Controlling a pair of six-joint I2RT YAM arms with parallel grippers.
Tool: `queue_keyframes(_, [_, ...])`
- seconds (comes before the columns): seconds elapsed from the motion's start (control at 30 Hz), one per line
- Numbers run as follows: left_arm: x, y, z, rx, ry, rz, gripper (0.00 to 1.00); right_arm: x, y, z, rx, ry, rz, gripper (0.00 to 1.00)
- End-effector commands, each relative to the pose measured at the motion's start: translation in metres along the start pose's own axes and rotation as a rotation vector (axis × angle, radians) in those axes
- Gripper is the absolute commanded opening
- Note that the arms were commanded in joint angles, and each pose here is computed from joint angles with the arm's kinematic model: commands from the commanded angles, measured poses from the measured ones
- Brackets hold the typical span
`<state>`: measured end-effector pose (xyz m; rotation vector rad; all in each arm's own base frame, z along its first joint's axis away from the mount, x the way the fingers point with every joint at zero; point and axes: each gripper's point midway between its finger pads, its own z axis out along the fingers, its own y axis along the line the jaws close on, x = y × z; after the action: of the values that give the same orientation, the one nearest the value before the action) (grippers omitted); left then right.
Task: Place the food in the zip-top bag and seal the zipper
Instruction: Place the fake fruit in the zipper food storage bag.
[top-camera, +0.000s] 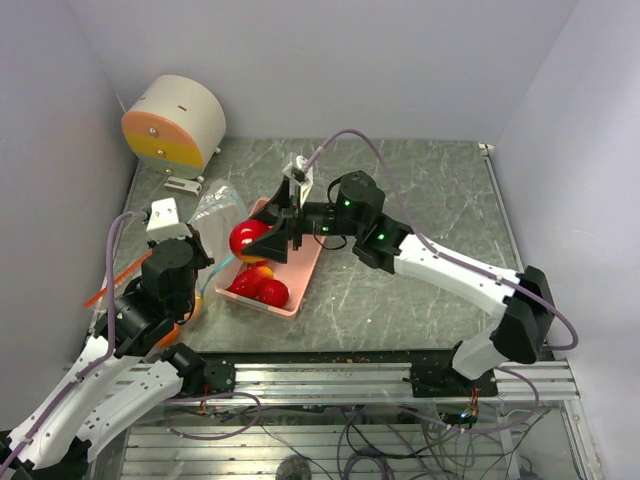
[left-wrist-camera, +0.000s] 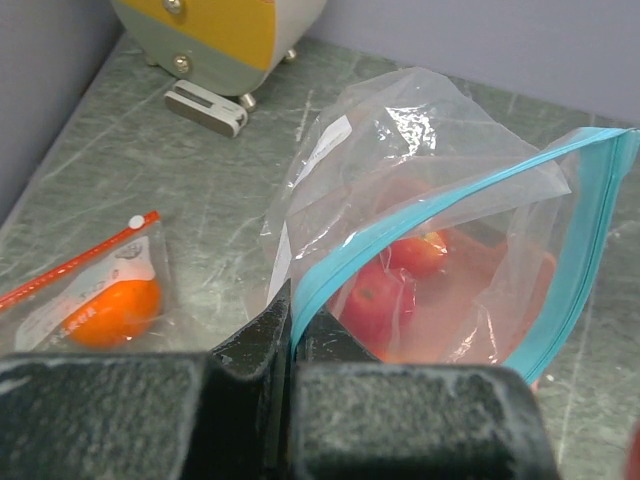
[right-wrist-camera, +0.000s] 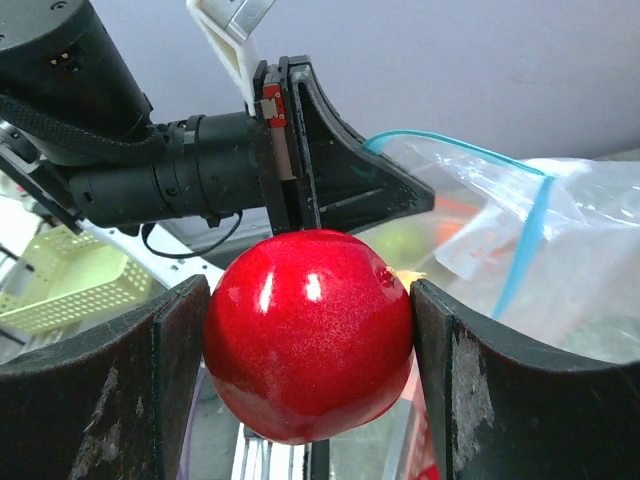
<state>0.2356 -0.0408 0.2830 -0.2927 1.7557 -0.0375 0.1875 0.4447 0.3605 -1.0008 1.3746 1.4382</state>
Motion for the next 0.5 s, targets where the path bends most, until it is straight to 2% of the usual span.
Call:
queue_keyframes(0.0, [-0.005, -0.019, 0.000, 0.084, -0.013, -0.091, 0.07, -0.010, 0.015, 0.014, -0.142, -0.076, 0.030, 0.38])
queue_keyframes(0.13, [-0.002, -0.031, -0.001, 0.142, 0.000, -0.127, 0.07, -0.008, -0.001, 0.026, -0.098, -0.096, 0.074, 0.37])
queue_keyframes(0.2, [0.001, -0.036, -0.001, 0.167, 0.012, -0.143, 0.07, -0.006, -0.018, 0.029, -0.022, -0.112, 0.089, 0.37])
queue_keyframes(0.47, [0.005, -0.046, -0.010, 0.244, 0.036, -0.213, 0.07, 0.020, -0.107, 0.014, 0.504, -0.070, 0.060, 0.40])
